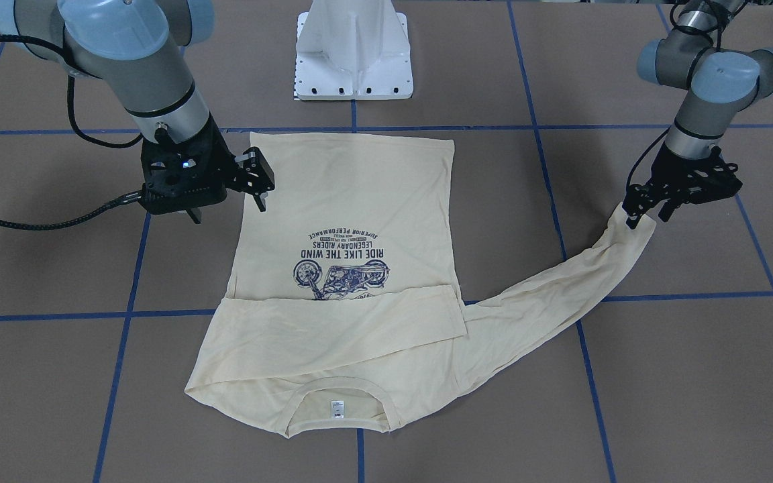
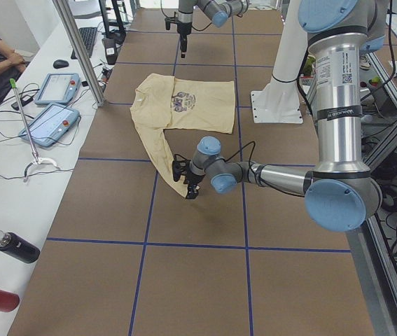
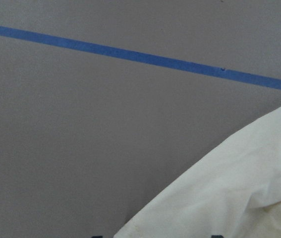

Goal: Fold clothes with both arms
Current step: 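Release the sleeve and raise the right gripper while the left gripper reaches the other cuff, then grasp the other sleeve cuff with the left gripper and fold it across the chest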

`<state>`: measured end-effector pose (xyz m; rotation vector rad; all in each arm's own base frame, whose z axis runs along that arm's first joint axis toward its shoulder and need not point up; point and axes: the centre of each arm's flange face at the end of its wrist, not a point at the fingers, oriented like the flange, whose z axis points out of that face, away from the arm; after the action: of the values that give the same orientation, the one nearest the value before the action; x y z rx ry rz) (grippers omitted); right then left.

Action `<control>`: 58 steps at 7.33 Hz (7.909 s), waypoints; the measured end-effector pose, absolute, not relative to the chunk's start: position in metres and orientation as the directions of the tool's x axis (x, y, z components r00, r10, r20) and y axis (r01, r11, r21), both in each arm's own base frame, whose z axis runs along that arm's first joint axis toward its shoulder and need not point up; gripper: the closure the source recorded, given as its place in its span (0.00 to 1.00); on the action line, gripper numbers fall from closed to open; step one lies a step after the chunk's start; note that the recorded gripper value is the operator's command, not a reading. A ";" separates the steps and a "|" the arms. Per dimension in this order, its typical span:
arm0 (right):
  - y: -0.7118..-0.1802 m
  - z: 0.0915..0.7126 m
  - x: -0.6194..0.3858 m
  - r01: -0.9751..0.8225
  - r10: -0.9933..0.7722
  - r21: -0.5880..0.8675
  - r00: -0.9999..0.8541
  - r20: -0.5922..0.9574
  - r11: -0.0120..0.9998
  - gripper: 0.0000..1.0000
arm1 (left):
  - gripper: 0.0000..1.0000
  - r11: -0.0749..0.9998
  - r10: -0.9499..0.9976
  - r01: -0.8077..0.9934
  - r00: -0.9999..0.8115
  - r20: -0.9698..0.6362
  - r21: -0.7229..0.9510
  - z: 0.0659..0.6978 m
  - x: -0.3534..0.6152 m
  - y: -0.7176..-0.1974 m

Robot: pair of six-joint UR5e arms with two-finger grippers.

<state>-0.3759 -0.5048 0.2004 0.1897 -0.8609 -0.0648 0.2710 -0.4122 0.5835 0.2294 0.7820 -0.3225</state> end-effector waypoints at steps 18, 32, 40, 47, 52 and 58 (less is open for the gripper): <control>-0.514 0.201 -0.363 -0.033 -0.128 0.197 0.652 0.748 0.980 0.00 | 0.37 0.930 -0.194 0.357 0.681 -0.706 0.089 0.590 0.277 -0.403; -0.517 0.234 -0.327 -0.038 -0.078 0.135 0.647 0.758 0.990 0.00 | 1.00 0.929 -0.152 0.367 0.510 -0.847 0.054 0.475 0.271 -0.394; -0.475 0.389 -0.213 0.006 -0.056 0.079 0.754 0.654 0.997 0.00 | 1.00 0.875 -0.394 0.349 0.115 -0.912 -0.335 0.129 0.308 -0.542; -0.480 0.390 -0.201 0.001 -0.036 0.051 0.730 0.682 0.999 0.00 | 1.00 0.871 -0.361 0.397 0.119 -0.925 -0.289 0.122 0.598 -0.535; -0.487 0.388 -0.208 0.007 -0.037 0.046 0.722 0.691 0.999 0.00 | 0.00 0.947 -0.022 0.319 0.187 -0.982 0.040 0.096 0.632 -0.496; -0.497 0.354 -0.222 -0.005 -0.048 0.070 0.684 0.728 0.998 0.00 | 0.00 0.930 0.211 0.242 0.271 -0.939 0.278 0.092 0.604 -0.469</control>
<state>-0.2218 -0.4966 0.3536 0.0680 -0.8180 -0.0241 0.6037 -0.4687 0.0917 0.4054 1.3071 -0.0217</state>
